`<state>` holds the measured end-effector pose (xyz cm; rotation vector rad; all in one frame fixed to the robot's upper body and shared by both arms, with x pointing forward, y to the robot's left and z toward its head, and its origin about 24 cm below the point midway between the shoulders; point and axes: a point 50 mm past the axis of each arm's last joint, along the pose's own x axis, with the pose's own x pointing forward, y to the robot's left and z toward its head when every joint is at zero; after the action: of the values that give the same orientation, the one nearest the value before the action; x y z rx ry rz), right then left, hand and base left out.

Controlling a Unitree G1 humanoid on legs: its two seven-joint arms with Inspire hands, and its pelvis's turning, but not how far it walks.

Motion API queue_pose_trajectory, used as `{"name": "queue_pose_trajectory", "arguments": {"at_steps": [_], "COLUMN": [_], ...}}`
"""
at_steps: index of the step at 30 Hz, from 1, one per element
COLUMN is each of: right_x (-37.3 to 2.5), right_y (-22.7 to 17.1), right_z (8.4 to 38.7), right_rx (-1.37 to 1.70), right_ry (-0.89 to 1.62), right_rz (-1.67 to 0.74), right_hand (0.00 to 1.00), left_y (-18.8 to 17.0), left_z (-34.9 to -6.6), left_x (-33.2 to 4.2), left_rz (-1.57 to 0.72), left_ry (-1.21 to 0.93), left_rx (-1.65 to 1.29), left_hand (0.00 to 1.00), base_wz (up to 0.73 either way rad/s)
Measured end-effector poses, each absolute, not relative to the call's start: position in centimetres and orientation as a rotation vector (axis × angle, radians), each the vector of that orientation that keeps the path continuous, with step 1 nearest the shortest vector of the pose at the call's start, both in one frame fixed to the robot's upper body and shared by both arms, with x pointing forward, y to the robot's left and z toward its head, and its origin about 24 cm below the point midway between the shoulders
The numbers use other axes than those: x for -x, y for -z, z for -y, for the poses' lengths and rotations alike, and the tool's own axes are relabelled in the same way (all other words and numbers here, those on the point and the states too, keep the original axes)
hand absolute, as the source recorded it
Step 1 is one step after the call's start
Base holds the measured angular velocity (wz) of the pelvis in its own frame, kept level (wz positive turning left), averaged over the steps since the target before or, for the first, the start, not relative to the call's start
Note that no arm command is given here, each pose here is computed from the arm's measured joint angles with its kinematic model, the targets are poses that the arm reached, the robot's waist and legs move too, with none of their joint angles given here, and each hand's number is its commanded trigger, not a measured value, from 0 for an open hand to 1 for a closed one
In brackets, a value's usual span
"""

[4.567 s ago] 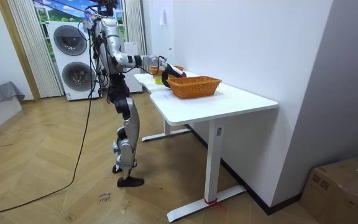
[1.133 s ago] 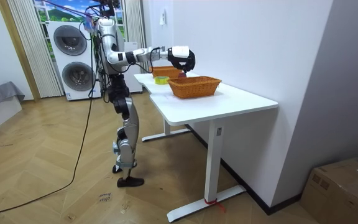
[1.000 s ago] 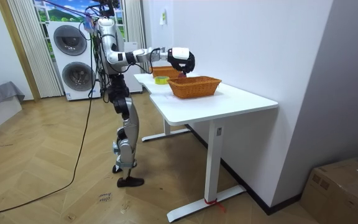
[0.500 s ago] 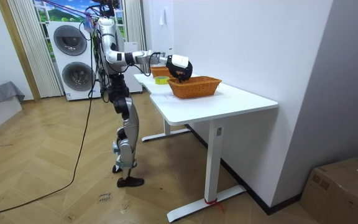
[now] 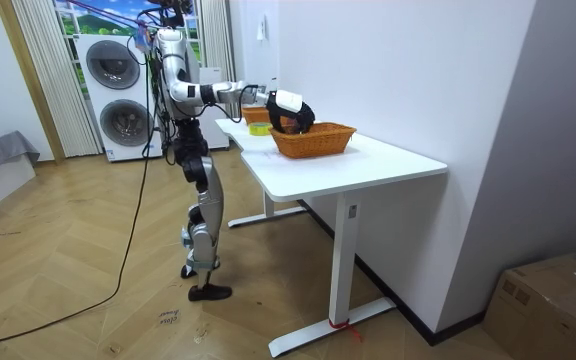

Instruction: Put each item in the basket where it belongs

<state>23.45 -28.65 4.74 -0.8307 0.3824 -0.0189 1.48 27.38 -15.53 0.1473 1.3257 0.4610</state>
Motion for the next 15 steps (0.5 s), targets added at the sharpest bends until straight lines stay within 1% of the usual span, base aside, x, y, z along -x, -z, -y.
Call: {"name": "queue_pose_trajectory", "arguments": {"at_steps": [15], "right_x": [-23.44], "right_y": [-4.69], "right_z": [28.6], "right_rx": [0.827], "right_ry": [0.007], "right_rz": [-0.387], "right_hand": [0.0], "left_y": [15.52], "left_z": [-27.42], "left_x": [-1.41], "left_rz": [-1.327], "left_ry": [-0.469], "left_rx": [-0.152], "left_hand": [0.0], "base_wz": [0.0]}}
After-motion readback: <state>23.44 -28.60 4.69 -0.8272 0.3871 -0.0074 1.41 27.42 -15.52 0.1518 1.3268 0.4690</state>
